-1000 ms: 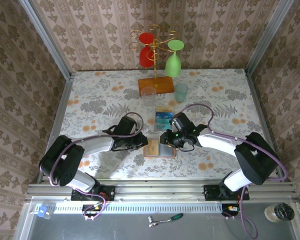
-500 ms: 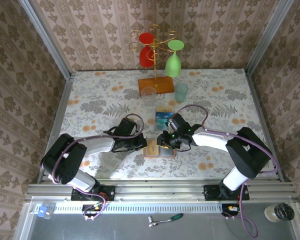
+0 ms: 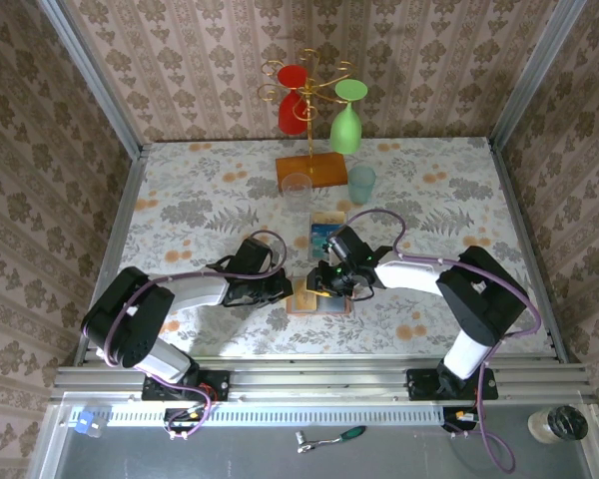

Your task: Take the credit cards out of the card holder

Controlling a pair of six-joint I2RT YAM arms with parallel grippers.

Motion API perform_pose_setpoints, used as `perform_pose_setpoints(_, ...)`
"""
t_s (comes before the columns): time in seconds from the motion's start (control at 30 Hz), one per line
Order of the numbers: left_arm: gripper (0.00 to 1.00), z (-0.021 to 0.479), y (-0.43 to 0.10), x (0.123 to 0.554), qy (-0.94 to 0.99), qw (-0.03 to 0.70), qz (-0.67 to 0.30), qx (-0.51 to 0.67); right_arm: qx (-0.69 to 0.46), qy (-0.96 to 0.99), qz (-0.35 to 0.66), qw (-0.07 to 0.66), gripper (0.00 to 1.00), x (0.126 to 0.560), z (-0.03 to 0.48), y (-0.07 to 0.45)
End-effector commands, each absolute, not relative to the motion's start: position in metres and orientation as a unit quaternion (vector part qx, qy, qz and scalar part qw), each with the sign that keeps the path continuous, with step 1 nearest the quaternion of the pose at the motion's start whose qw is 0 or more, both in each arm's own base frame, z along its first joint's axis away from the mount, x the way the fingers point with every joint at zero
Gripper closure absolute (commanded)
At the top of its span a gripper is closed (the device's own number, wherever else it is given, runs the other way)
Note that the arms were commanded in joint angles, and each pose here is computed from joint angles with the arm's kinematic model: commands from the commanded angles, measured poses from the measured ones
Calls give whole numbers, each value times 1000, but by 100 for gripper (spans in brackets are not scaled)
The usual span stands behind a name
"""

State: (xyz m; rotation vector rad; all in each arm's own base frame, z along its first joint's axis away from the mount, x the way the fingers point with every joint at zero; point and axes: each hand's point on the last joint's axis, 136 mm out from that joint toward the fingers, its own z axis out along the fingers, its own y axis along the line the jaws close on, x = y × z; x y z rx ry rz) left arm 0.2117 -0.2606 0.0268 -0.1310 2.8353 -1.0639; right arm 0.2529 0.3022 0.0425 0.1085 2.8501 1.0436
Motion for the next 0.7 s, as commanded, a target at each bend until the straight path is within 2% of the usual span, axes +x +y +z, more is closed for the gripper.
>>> perform_pose_setpoints(0.0, 96, 17, -257, 202, 938, 40, -341, -46, 36, 934, 353, 44, 72, 255, 44, 312)
perform_pose_setpoints(0.3, 96, 17, -256, 203, 938, 41, -341, -47, 36, 936, 349, 31, 73, 252, 33, 314)
perform_pose_setpoints(0.67, 96, 18, -256, 203, 938, 42, -341, -47, 34, 957, 287, 37, 73, 249, 27, 293)
